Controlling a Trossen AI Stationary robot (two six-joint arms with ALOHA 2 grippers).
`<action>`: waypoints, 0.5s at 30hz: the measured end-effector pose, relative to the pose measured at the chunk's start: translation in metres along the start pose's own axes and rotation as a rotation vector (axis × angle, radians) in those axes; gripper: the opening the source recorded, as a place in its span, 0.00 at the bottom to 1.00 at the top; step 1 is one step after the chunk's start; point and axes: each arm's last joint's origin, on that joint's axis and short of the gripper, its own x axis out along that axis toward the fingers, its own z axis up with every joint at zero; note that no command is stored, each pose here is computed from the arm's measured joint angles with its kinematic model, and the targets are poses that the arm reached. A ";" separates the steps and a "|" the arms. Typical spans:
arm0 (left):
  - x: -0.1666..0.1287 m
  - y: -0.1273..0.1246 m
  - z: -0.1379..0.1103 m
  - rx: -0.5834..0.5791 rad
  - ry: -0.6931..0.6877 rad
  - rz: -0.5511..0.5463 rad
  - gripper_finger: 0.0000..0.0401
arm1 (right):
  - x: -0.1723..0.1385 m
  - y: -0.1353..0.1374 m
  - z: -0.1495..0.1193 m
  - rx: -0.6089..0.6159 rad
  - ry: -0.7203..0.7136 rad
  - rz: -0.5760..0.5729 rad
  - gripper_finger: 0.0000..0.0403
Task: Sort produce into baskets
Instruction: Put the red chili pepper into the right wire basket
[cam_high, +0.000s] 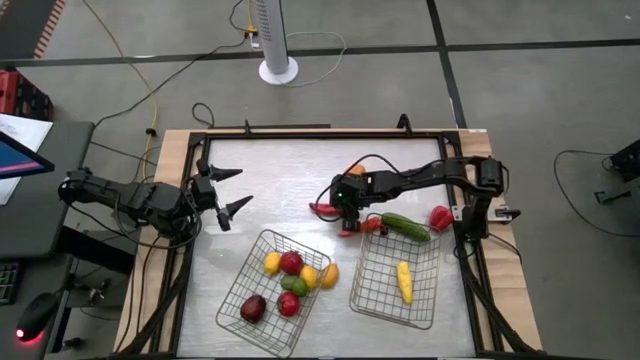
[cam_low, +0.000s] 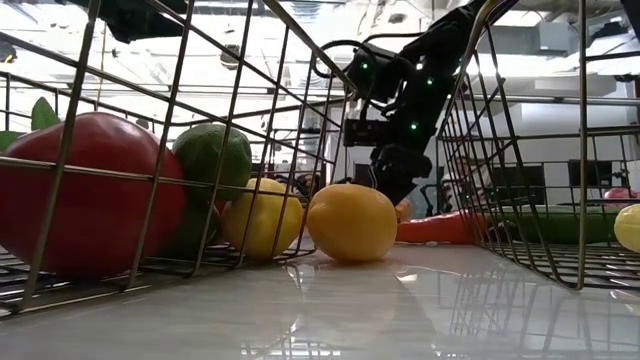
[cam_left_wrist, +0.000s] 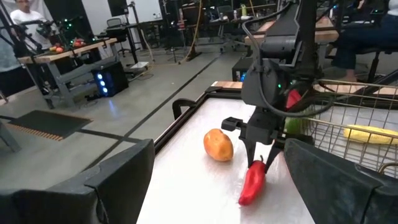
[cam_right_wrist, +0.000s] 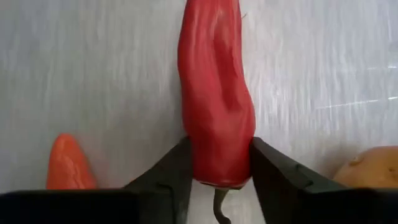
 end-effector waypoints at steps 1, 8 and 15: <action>0.000 0.000 0.000 0.000 0.000 0.000 0.86 | 0.004 -0.001 -0.001 0.003 0.010 0.003 0.37; 0.000 0.000 0.000 0.012 0.000 0.000 0.86 | 0.001 -0.002 0.005 -0.001 0.030 -0.003 0.34; 0.000 0.000 0.000 0.018 0.000 0.001 0.86 | -0.059 -0.006 0.042 -0.029 0.134 -0.086 0.39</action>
